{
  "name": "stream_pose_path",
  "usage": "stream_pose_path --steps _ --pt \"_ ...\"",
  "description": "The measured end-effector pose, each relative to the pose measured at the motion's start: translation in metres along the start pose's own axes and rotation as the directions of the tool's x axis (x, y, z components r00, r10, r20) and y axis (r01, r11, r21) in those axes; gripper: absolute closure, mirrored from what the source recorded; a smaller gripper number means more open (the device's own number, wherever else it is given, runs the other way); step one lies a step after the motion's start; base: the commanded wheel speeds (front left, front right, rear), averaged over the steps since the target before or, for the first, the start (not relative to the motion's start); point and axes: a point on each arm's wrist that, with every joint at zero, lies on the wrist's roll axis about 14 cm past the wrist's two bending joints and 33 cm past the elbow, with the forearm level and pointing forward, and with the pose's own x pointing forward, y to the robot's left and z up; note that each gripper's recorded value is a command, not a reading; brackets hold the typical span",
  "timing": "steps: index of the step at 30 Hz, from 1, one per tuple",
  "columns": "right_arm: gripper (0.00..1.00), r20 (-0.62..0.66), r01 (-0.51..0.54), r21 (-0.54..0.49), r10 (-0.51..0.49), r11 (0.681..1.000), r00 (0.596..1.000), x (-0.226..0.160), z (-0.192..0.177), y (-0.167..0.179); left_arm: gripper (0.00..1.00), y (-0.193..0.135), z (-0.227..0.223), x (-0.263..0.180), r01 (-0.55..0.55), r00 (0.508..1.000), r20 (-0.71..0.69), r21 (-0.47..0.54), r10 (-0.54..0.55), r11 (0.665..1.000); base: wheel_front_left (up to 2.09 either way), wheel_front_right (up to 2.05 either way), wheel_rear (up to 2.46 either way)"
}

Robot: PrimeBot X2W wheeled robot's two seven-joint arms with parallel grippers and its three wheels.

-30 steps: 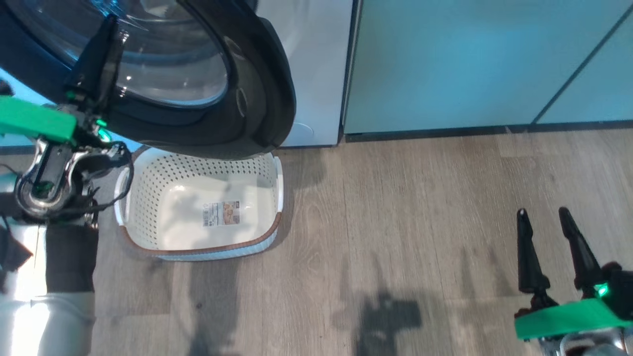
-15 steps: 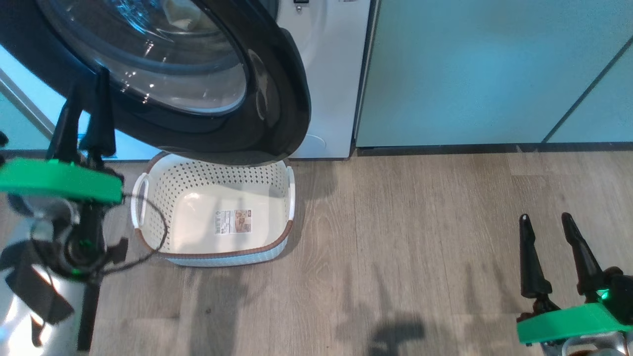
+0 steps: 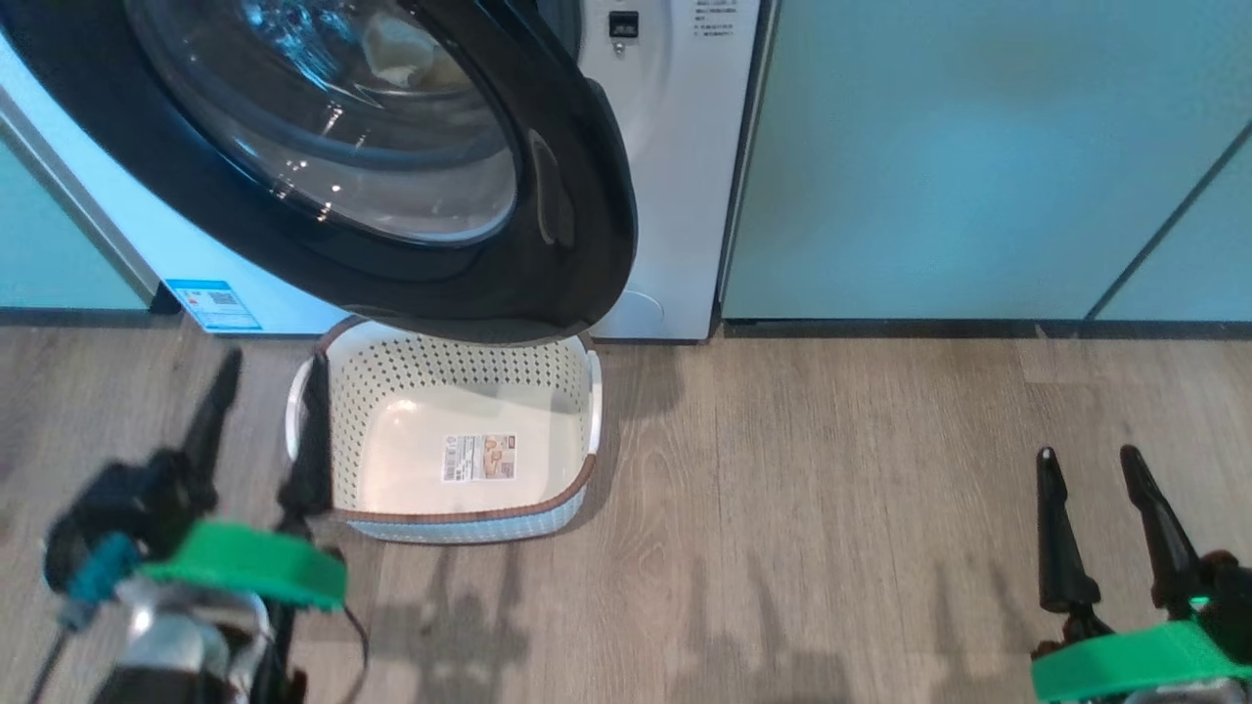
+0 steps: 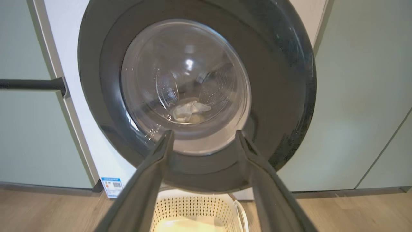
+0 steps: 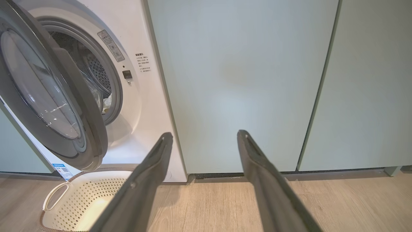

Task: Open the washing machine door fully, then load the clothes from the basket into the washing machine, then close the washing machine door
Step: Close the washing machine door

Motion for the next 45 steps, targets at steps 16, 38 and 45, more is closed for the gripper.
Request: stream_pose_path --steps 16,38,45 --pt "0.00 0.006 -0.039 -0.019 0.040 0.999 0.999 -0.006 0.003 0.012 0.00 -0.009 -0.026 -0.060 -0.036 0.993 -0.109 0.022 0.038 0.999 0.00 0.00 0.00" --pt "0.00 0.010 -0.046 -0.006 0.046 0.999 0.999 -0.021 0.004 0.016 0.00 -0.012 -0.020 -0.071 -0.046 0.995 -0.087 0.014 0.047 0.999 0.00 0.00 0.00" --pt "0.00 0.013 -0.044 -0.006 0.044 0.999 0.999 -0.022 0.005 0.015 0.00 -0.012 -0.023 -0.074 -0.045 0.994 -0.098 0.013 0.047 0.999 0.00 0.00 0.00"
